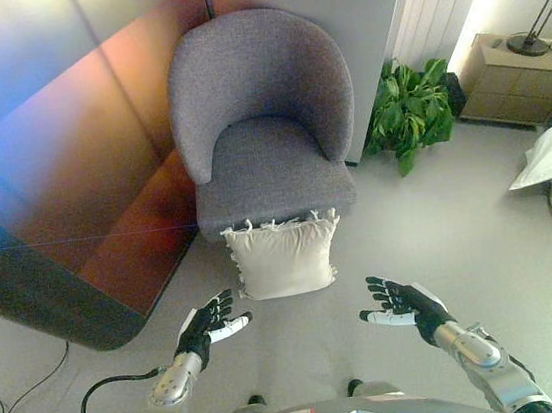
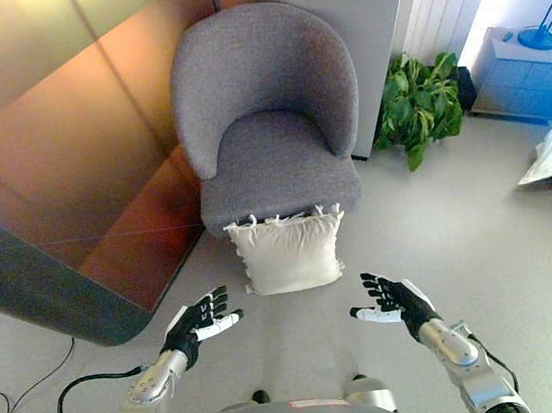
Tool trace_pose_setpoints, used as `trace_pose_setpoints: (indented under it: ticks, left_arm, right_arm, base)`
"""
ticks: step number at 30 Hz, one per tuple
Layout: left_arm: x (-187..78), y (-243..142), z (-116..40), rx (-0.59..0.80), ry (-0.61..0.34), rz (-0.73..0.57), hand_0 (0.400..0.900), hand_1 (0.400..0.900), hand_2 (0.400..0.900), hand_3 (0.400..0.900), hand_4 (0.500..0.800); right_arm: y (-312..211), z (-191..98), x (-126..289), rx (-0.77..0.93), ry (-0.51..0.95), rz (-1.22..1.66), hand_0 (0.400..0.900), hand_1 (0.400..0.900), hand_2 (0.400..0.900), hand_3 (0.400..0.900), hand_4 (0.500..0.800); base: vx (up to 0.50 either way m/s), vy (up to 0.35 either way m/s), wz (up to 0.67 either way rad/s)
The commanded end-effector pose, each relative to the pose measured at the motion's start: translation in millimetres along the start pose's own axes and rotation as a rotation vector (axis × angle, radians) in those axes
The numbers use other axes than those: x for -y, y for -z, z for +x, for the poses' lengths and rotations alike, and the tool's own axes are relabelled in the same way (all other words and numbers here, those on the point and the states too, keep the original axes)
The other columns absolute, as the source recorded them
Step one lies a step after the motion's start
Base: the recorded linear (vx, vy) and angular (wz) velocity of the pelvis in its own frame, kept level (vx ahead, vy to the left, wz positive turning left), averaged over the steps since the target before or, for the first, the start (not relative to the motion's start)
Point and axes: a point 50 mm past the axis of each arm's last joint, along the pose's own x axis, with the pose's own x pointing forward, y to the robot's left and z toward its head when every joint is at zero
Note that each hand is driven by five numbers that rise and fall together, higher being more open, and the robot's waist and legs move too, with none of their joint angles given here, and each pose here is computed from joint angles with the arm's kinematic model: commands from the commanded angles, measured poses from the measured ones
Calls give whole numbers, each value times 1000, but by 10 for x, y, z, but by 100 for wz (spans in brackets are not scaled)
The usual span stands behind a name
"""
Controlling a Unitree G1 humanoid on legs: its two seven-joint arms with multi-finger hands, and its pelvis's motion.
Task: Pick up the pillow and put it on the sofa.
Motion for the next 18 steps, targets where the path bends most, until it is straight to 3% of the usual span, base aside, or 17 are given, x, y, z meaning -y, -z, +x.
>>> trace_pose_setpoints:
  ticks: [1,18]
  left_arm:
    - [-97,-413,92,178,-9,60,900,900,900,900,800]
    - [-88,-448,109,185,6,54,900,900,900,900,800]
  right_arm:
    - [-374,43,120,175,17,-46,900,900,900,900,800]
    - [-413,30,171,194,39,-38,900,900,900,900,800]
  base:
    - [0,0,0]
    - [2,-13,0]
